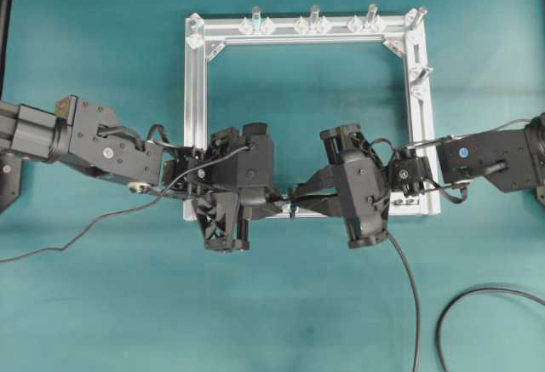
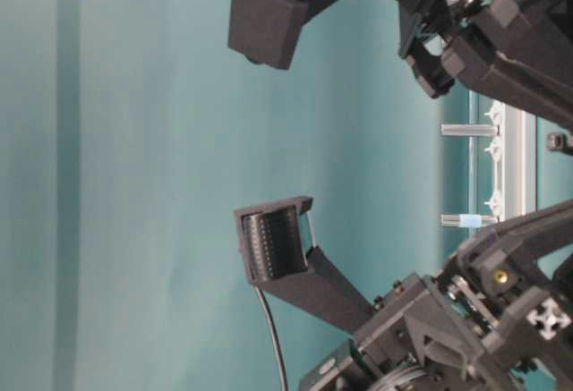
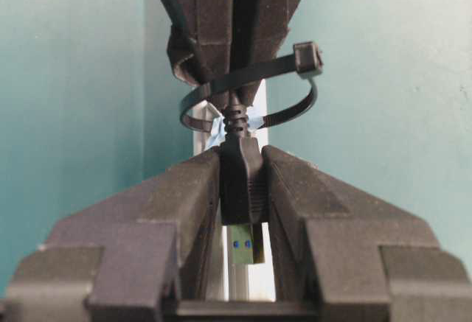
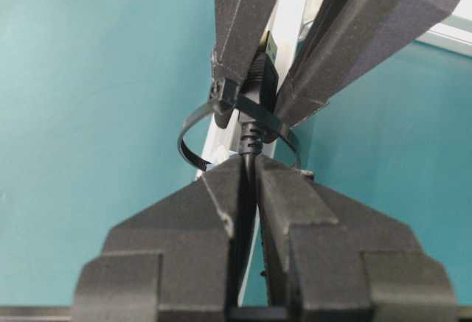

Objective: Insert the wire through the string loop located in the center.
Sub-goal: 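Open the right gripper and release the cable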

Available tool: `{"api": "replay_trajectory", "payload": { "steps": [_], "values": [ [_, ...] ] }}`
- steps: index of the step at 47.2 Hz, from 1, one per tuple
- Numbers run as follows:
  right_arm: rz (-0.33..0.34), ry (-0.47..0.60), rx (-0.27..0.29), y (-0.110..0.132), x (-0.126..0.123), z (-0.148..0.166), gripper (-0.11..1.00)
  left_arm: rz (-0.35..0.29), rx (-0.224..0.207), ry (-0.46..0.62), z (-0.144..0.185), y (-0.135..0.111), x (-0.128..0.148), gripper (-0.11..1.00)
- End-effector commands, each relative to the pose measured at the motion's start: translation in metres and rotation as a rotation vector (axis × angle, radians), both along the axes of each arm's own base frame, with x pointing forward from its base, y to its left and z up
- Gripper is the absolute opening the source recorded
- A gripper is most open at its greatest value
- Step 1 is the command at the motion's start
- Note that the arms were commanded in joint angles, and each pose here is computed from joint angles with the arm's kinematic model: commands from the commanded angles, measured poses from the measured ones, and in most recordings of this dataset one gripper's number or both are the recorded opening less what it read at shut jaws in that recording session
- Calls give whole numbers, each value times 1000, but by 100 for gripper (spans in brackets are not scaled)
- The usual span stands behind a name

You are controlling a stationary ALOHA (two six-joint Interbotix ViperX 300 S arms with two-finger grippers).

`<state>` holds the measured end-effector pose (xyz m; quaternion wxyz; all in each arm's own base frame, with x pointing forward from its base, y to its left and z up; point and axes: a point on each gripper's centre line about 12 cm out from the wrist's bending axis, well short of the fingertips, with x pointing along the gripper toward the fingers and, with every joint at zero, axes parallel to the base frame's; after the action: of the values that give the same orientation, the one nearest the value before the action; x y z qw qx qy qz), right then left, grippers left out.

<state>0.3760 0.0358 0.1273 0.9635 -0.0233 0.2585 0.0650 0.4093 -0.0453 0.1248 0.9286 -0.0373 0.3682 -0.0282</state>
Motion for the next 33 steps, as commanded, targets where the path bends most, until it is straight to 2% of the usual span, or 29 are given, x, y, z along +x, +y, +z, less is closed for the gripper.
{"api": "replay_trajectory", "payload": {
  "steps": [1,17,20,25,33],
  "values": [
    [-2,-24,1,-1,2,7,7,-7,0,-37,14,-1,2,19],
    [-5,7,-4,-1,2,6,8,-6,1,-34,14,0,-2,19],
    [-4,8,-6,-1,2,6,18,-6,1,-34,14,0,-2,19],
    [-3,8,-7,-1,1,6,49,-6,1,-34,14,0,-2,19],
    [-3,4,-5,-1,2,6,49,-6,1,-34,14,0,-2,19]
  ]
}}
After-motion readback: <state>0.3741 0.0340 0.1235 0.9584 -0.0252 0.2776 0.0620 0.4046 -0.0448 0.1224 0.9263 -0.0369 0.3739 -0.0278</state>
